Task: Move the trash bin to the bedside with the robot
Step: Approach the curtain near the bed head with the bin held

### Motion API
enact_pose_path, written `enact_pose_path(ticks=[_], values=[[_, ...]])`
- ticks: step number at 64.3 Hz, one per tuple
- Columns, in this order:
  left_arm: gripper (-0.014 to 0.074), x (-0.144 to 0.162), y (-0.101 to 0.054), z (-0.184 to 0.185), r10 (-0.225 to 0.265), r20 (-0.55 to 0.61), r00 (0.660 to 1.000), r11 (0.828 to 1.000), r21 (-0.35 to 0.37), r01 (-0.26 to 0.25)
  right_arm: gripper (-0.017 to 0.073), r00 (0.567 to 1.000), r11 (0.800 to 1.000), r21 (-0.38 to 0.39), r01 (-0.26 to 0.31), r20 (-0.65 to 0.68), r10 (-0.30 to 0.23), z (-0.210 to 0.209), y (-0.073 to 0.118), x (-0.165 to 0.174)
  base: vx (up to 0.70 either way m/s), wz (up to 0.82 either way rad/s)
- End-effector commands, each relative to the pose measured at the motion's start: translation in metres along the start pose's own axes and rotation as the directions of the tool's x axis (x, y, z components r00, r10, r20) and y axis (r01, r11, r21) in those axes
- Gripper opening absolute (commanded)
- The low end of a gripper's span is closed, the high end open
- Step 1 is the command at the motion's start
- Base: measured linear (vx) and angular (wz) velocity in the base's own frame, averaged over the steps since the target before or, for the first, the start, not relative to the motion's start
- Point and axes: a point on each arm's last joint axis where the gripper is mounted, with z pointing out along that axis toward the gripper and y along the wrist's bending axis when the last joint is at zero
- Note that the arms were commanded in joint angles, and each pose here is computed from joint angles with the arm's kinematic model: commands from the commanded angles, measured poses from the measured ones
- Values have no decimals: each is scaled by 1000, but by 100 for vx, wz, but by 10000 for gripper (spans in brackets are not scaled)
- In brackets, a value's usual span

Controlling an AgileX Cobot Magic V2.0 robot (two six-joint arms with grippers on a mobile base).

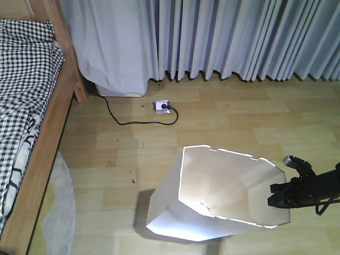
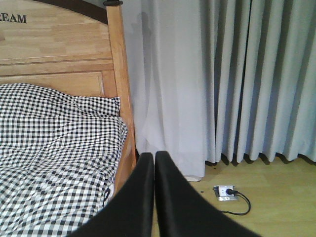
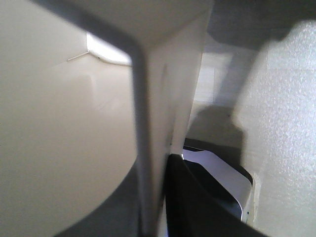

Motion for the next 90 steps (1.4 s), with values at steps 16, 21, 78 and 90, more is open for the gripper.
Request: enact_pose_path(ticks=[16, 21, 78, 90], values=[[-6, -15, -1, -2, -7, 102, 995, 1000, 6, 6, -4, 997, 976, -216, 40, 71, -25, -22, 29, -16, 18, 3], [-6, -15, -1, -2, -7, 102, 995, 1000, 6, 6, -4, 997, 976, -216, 40, 71, -25, -22, 29, -16, 19, -1], [-6, -15, -1, -2, -7, 102, 995, 1000, 6, 6, -4, 997, 975, -220, 40, 71, -25, -22, 29, -16, 18, -4], [-6, -15, -1, -2, -7, 102, 995, 1000, 6, 6, -4, 997, 975, -220, 40, 71, -25, -22, 29, -16, 18, 1]])
